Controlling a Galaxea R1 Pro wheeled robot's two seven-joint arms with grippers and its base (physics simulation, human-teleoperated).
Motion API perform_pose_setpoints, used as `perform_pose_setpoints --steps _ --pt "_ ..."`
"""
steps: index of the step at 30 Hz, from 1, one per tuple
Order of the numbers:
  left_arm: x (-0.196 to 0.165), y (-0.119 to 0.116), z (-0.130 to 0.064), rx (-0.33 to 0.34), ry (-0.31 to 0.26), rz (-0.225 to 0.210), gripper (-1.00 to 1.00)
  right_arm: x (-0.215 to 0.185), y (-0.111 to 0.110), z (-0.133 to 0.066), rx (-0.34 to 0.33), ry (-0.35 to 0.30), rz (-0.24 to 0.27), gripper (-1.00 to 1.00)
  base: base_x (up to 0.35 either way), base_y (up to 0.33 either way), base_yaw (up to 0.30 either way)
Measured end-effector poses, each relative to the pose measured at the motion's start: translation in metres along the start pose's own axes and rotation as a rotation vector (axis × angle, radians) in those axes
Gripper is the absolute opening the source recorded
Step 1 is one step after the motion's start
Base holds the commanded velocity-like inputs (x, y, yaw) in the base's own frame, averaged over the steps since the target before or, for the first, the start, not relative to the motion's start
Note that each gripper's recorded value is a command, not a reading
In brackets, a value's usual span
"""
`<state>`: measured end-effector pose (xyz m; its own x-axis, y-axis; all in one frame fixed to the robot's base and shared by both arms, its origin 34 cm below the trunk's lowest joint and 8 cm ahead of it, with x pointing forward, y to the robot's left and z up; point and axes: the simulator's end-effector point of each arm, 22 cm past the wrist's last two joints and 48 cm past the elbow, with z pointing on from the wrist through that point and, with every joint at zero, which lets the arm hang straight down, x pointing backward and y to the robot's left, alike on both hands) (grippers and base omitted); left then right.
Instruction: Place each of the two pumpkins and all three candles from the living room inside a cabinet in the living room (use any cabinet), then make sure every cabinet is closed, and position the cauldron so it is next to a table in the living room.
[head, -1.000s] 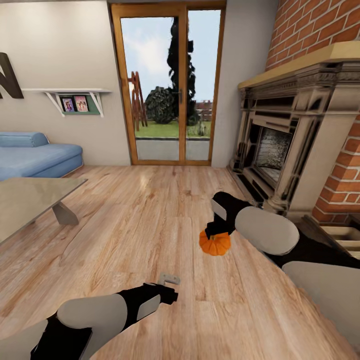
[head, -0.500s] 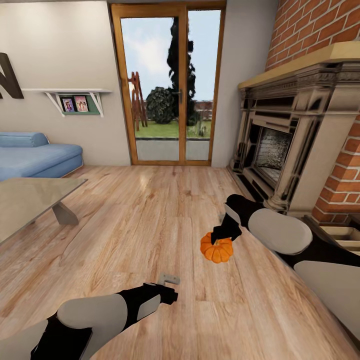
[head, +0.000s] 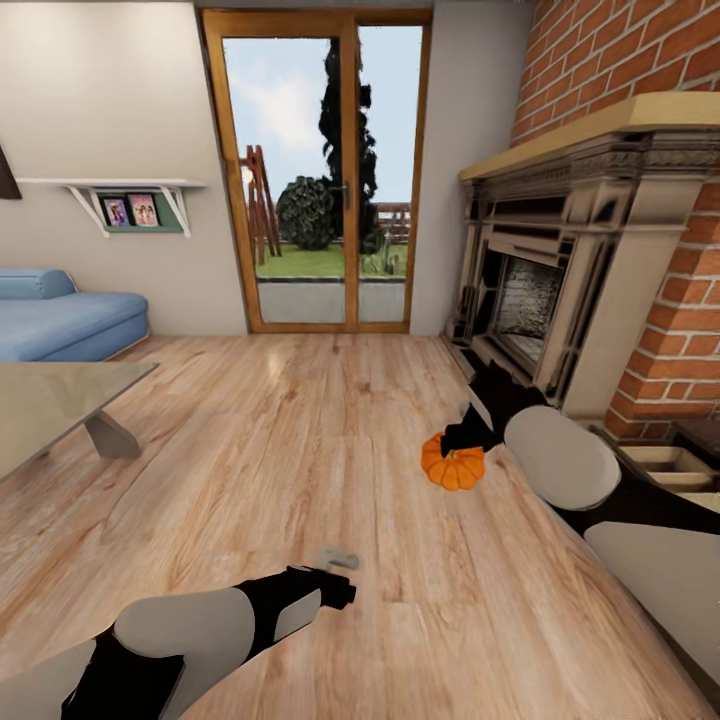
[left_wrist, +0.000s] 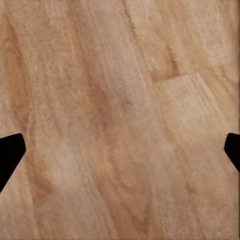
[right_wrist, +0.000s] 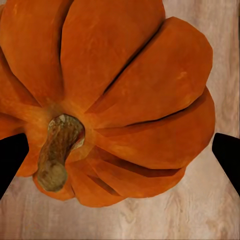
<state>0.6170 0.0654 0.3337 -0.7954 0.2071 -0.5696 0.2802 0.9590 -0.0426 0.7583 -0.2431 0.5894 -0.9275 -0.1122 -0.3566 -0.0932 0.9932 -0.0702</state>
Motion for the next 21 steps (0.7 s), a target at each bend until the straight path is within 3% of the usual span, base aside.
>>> perform_pose_setpoints --steps 5,7,21 --pt "-0.001 0.0 -0.001 0.0 -0.003 0.001 1.0 -0.02 -0.023 -0.019 0.055 -0.066 0.038 -1.0 0.0 0.0 -0.064" --pt "-0.003 0.0 -0.003 0.0 -0.007 -0.001 1.0 -0.023 -0.021 -0.024 0.039 -0.077 0.054 -1.0 0.0 0.0 -0.007" --pt "-0.027 0.001 -0.025 -0.012 -0.055 0.016 1.0 -0.028 -0.028 -0.064 0.073 -0.127 0.039 -1.0 0.0 0.0 -0.001"
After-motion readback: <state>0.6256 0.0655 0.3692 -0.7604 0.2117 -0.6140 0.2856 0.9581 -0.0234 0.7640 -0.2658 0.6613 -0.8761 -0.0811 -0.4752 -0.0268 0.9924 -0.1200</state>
